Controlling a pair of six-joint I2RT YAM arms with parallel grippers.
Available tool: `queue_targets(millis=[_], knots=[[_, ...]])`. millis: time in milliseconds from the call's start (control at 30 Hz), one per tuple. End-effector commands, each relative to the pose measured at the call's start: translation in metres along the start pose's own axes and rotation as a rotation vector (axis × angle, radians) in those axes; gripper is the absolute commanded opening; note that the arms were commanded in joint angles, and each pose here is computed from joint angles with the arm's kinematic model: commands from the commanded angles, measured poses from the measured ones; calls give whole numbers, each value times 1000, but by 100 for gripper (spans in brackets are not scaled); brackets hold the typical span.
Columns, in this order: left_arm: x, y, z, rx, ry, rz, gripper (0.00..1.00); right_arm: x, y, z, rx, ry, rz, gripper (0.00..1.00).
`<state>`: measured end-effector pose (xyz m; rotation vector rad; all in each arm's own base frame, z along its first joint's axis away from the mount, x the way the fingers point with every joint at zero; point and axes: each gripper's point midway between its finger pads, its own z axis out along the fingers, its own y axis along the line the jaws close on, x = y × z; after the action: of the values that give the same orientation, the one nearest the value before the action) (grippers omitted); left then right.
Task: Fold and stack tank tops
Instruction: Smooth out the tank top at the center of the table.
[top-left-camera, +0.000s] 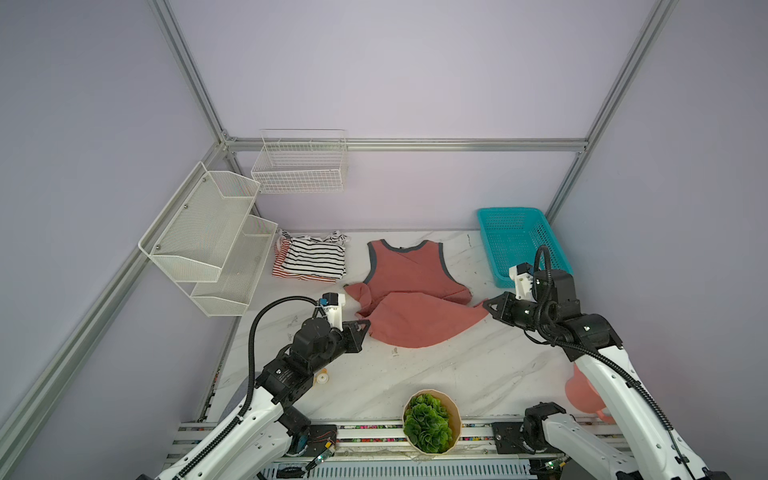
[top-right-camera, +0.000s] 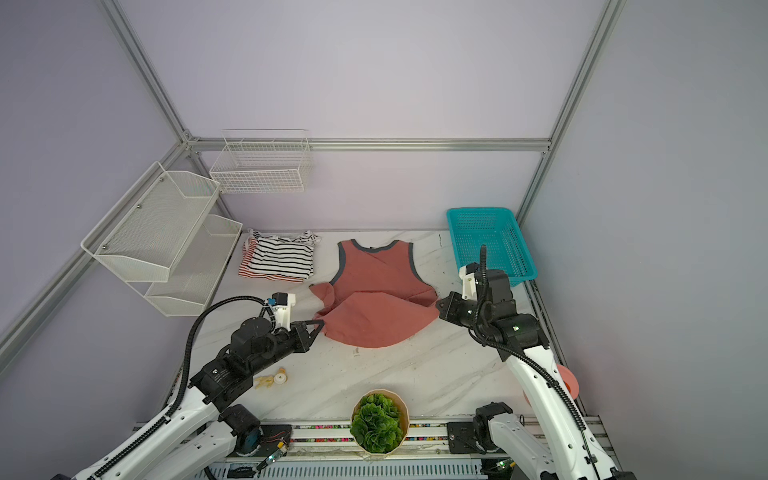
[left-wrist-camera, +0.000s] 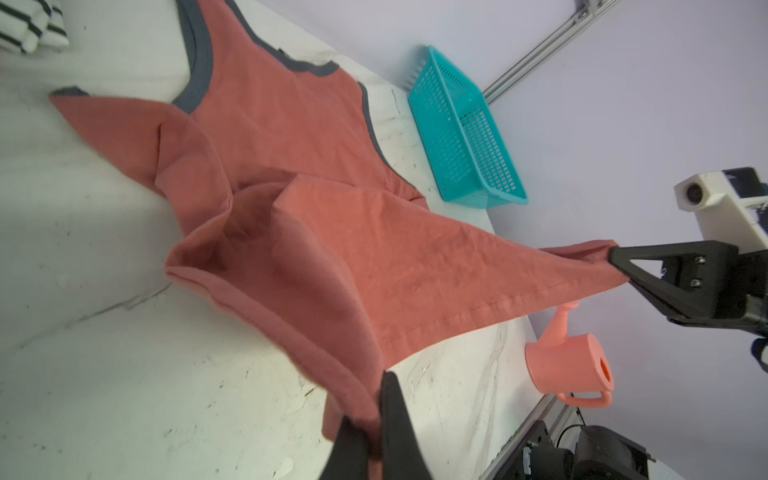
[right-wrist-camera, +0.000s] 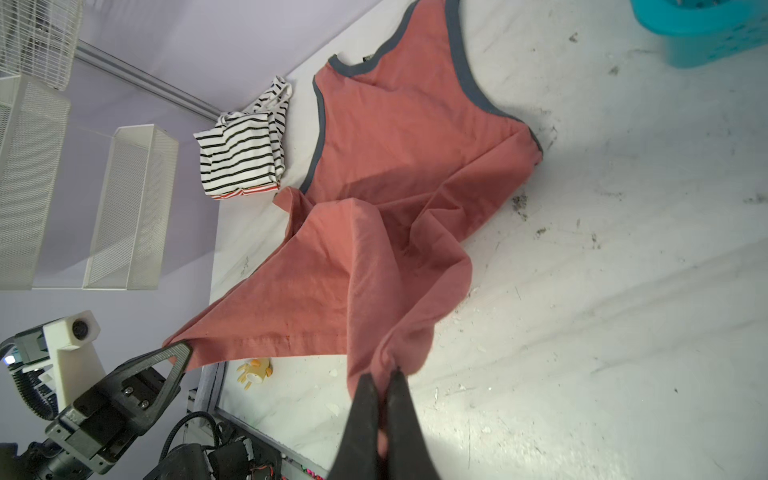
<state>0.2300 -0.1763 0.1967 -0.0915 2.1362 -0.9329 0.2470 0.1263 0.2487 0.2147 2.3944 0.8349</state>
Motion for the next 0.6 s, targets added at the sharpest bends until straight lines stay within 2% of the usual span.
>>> queue_targets(millis=[0, 133, 200, 233, 300, 367, 500, 567], knots=[[28, 14, 1, -44, 84, -36, 9, 13, -5, -14, 58, 46, 30, 0], [37, 12, -9, -56, 114, -25, 21, 21, -8, -21, 82, 75, 32, 5], [38, 10, -17, -52, 119, -19, 32, 26, -12, -23, 102, 96, 35, 10], [38, 8, -21, -48, 117, -18, 35, 29, -12, -25, 108, 106, 33, 11], [39, 5, -31, -35, 125, -20, 44, 34, -14, -31, 133, 129, 33, 18], [39, 2, -41, -19, 118, -19, 55, 36, -16, -38, 155, 135, 30, 30], [38, -4, -54, 10, 115, 0, 72, 37, -16, -46, 174, 146, 21, 39], [38, -10, -58, 35, 126, 12, 80, 33, -15, -47, 177, 127, 20, 40]])
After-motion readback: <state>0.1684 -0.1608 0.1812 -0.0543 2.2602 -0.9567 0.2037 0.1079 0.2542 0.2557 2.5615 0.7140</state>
